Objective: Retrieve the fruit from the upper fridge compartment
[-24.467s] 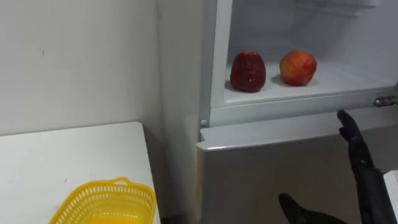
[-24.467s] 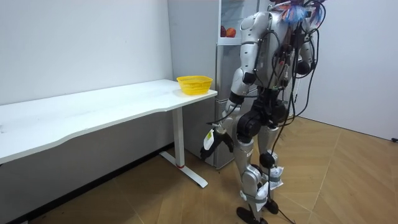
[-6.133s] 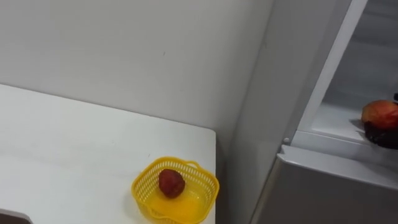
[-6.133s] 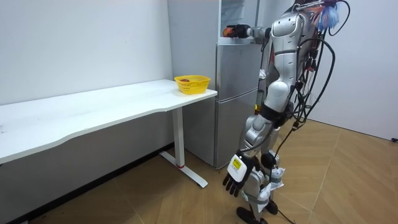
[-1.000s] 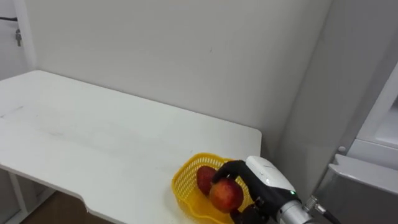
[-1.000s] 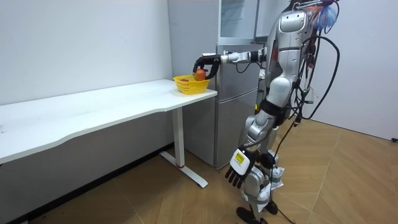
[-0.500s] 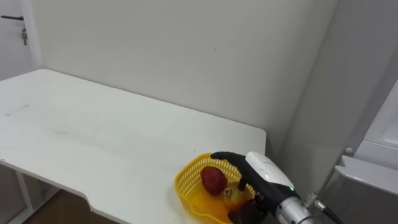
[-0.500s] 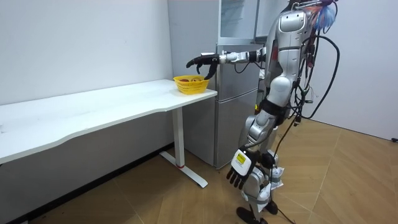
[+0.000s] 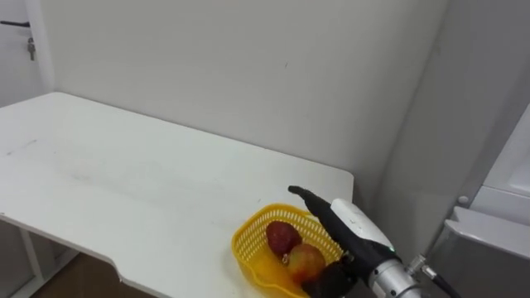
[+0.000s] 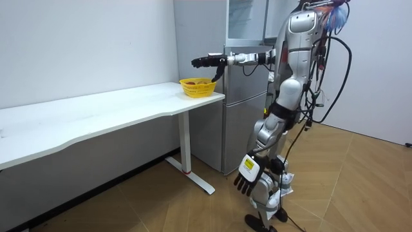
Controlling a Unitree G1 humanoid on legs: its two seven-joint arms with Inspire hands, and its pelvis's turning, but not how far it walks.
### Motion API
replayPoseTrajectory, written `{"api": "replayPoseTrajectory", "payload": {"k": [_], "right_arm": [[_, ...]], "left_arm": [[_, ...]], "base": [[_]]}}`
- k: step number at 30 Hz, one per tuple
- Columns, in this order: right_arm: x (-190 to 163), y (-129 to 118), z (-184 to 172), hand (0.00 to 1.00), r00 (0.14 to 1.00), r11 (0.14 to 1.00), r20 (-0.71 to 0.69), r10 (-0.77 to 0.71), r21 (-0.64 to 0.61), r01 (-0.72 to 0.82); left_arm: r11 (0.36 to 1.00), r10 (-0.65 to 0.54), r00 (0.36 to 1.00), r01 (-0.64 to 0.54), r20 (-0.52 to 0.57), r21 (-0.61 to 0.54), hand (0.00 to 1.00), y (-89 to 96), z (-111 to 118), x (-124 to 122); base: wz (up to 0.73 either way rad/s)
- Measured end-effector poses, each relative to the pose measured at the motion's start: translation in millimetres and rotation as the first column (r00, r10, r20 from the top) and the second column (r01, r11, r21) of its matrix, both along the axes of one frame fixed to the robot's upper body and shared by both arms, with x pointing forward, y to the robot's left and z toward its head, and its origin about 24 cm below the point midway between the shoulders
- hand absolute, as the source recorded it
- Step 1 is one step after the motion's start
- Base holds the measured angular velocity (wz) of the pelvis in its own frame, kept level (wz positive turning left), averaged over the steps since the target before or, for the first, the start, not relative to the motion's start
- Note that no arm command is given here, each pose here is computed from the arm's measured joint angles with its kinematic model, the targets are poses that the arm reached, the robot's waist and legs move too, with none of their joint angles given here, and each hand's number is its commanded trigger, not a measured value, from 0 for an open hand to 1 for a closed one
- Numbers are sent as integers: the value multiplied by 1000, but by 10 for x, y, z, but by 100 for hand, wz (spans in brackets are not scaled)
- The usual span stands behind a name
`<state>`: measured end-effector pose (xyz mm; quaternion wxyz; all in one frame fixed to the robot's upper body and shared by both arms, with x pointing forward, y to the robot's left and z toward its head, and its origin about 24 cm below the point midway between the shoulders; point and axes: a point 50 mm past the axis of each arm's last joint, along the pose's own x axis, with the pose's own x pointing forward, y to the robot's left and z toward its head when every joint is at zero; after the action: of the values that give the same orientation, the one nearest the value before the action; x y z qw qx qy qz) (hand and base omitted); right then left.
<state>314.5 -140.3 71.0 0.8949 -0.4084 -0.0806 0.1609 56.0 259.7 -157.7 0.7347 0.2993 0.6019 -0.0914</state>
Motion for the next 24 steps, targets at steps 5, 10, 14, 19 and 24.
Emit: {"api": "replayPoseTrajectory", "payload": {"k": [5, 10, 14, 19, 24], "right_arm": [[30, -88, 61, 0, 999, 998, 11, -37, 42, 36], [26, -64, 207, 0, 997, 998, 69, -27, 66, 22], [7, -18, 310, 0, 993, 997, 114, -10, 81, 1], [-10, 4, 351, 0, 993, 992, 120, -1, 124, -14], [-124, 102, 589, 0, 977, 970, 209, 37, 229, -86]], "left_arm": [[1000, 1, 1000, -1, -3, -2, 0, -7, -3, -9], [1000, -4, 1000, 4, 14, 5, 0, -6, 8, -10], [1000, -3, 999, 2, 35, 29, 0, 8, 17, 11], [999, -9, 999, 6, 52, 53, 0, 16, 24, 26], [999, -6, 998, 3, 57, 53, 0, -1, 19, 28]], "base": [[0], [0], [-5], [-15], [-15]]}}
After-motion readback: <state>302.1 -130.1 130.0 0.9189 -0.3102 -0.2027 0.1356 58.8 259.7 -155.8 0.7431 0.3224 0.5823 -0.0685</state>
